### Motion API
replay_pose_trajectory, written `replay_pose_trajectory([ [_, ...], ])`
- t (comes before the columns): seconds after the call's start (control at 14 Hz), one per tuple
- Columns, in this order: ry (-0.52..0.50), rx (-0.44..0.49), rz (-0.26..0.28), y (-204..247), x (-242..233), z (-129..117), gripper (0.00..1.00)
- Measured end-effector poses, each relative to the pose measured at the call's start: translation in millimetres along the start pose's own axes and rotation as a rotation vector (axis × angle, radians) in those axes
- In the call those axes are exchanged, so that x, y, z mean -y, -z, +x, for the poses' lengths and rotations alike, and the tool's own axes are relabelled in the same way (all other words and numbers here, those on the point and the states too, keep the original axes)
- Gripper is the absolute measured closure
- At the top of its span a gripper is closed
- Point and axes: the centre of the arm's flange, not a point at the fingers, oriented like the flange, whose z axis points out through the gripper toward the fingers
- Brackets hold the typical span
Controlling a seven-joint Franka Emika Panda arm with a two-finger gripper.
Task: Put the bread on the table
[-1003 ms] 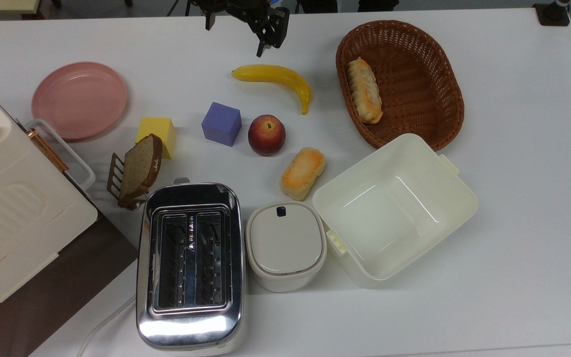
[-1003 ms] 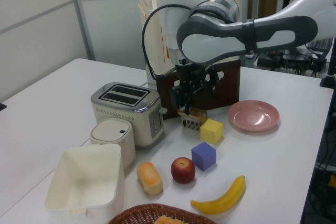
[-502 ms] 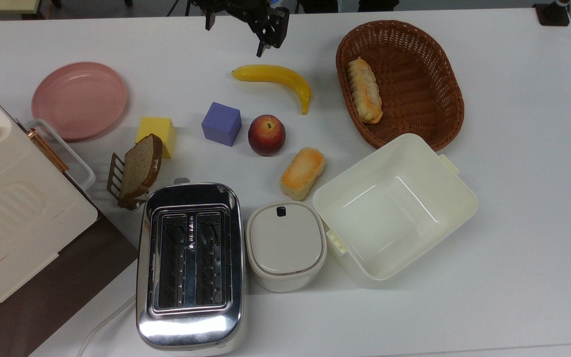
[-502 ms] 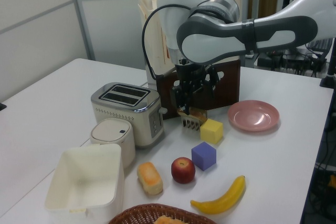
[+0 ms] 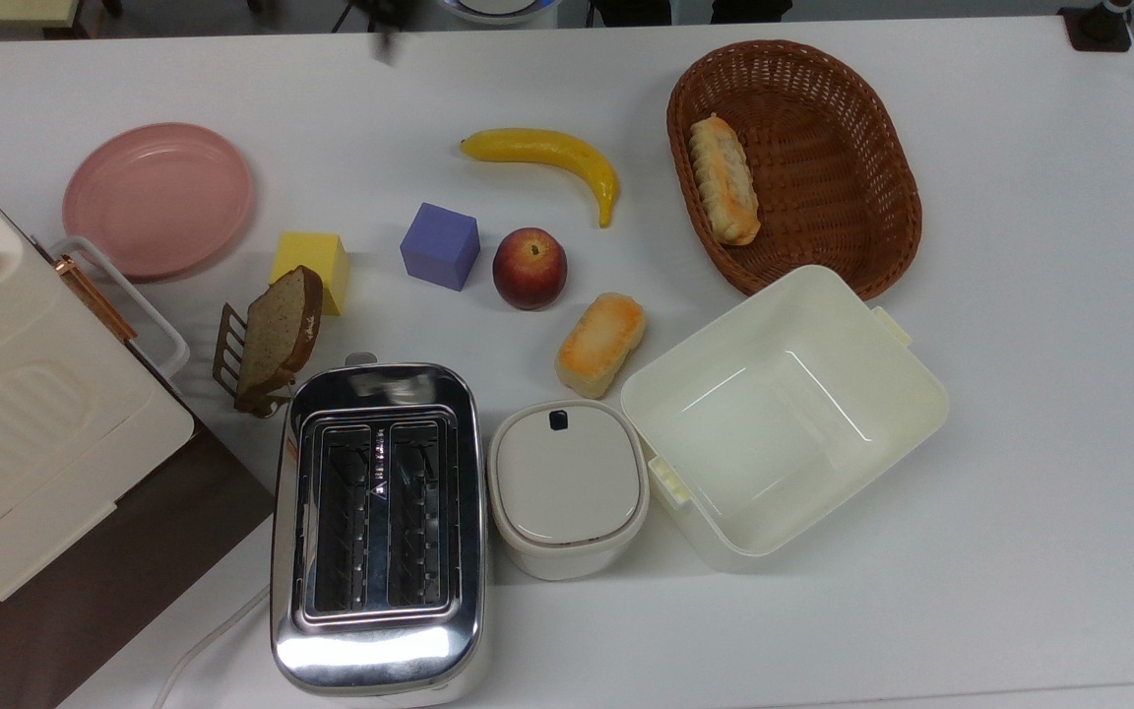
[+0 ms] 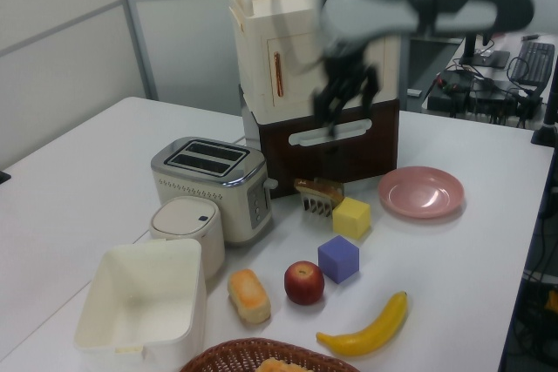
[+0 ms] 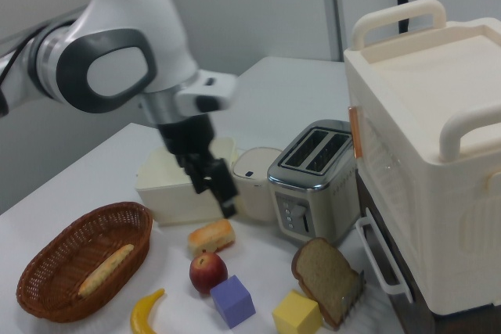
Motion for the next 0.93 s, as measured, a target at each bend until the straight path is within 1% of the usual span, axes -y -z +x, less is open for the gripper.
replay_pose_trajectory([
  [0.07,0.003,-0.009,0.024,8.7,-26.5,0.1,0.0],
  [0.14,0.01,-0.015,0.036,12.9,-36.5,-0.9,0.0],
  [0.22,0.019,-0.016,0.039,13.6,-32.1,-1.4,0.0],
  [0.36,0.055,-0.012,0.04,12.1,-7.4,-1.8,0.0],
  [0.72,0.081,-0.001,0.04,6.8,18.7,-2.8,0.0],
  [0.93,0.094,0.009,0.039,1.7,26.5,-2.6,0.0],
])
